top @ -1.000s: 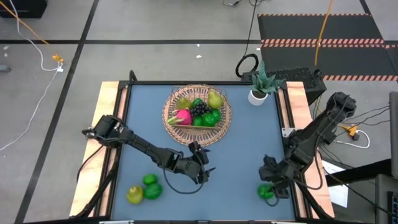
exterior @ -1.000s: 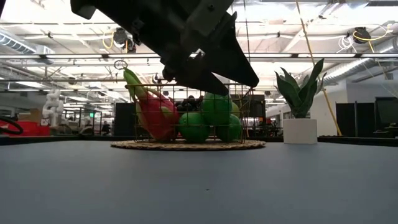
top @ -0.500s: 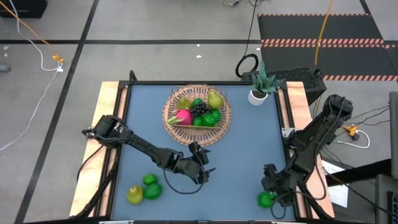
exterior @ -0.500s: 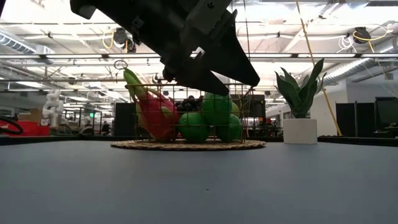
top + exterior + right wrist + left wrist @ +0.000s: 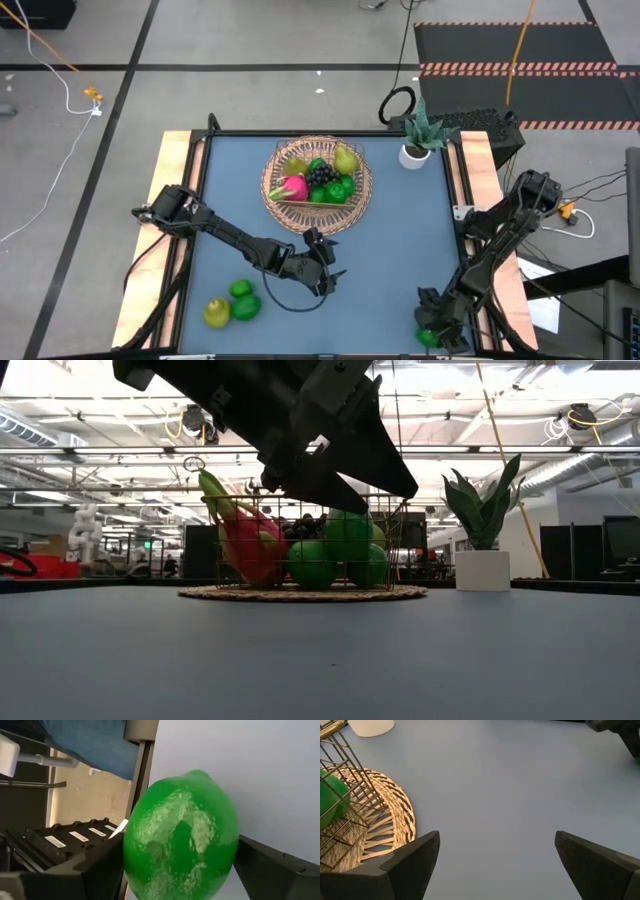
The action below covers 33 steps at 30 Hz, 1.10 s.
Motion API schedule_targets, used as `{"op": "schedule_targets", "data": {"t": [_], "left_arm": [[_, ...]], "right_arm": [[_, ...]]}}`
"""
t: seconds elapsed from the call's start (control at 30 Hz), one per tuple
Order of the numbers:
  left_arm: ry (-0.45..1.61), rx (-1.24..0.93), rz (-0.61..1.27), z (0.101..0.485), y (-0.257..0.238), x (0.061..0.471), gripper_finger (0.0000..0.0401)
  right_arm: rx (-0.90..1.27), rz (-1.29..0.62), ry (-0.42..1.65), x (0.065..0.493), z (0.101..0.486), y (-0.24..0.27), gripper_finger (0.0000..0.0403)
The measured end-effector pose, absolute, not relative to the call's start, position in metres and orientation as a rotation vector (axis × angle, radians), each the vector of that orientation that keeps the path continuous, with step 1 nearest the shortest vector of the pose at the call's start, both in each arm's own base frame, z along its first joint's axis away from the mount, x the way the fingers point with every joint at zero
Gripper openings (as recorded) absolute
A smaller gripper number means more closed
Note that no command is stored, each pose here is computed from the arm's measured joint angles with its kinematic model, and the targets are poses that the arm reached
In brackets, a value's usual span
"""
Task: Build produce basket
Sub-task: Put the green lime into the gold wire basket
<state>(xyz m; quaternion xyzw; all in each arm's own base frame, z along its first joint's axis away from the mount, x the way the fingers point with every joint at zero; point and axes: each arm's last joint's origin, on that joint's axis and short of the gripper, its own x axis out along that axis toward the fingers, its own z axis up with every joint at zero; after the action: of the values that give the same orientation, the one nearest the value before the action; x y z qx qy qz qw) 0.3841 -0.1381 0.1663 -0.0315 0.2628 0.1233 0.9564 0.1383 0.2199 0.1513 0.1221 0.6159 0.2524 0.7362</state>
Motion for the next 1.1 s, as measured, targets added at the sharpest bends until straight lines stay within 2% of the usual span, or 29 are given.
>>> {"op": "schedule_targets", "data": {"t": [0.3, 0.43, 0.57, 0.7, 0.8, 0.93, 1.1], "left_arm": [[0.526, -0.119, 0.265, 0.166, -0.138, 0.384, 0.0397], [0.492, -0.212, 0.277, 0.169, -0.136, 0.387, 0.0397], [0.451, -0.226, 0.172, 0.175, -0.139, 0.391, 0.0397], [0.386, -0.214, 0.072, 0.183, -0.145, 0.394, 0.0397], [0.364, -0.225, 0.066, 0.185, -0.142, 0.396, 0.0397], [0.348, -0.243, 0.097, 0.186, -0.129, 0.401, 0.0397], [0.281, -0.245, 0.098, 0.192, -0.119, 0.407, 0.0397]], "right_arm": [[0.228, 0.576, 1.339, 0.139, 0.151, 0.218, 0.0284], [0.205, 0.579, 1.32, 0.143, 0.152, 0.214, 0.028], [0.051, 0.515, 1.155, 0.153, 0.158, 0.203, 0.0278], [-0.254, 0.322, 0.899, 0.164, 0.172, 0.182, 0.0278], [-0.438, 0.115, 0.719, 0.174, 0.185, 0.168, 0.0279], [-0.54, -0.068, 0.558, 0.193, 0.196, 0.159, 0.028], [-0.662, -0.17, 0.468, 0.216, 0.197, 0.157, 0.028]]}}
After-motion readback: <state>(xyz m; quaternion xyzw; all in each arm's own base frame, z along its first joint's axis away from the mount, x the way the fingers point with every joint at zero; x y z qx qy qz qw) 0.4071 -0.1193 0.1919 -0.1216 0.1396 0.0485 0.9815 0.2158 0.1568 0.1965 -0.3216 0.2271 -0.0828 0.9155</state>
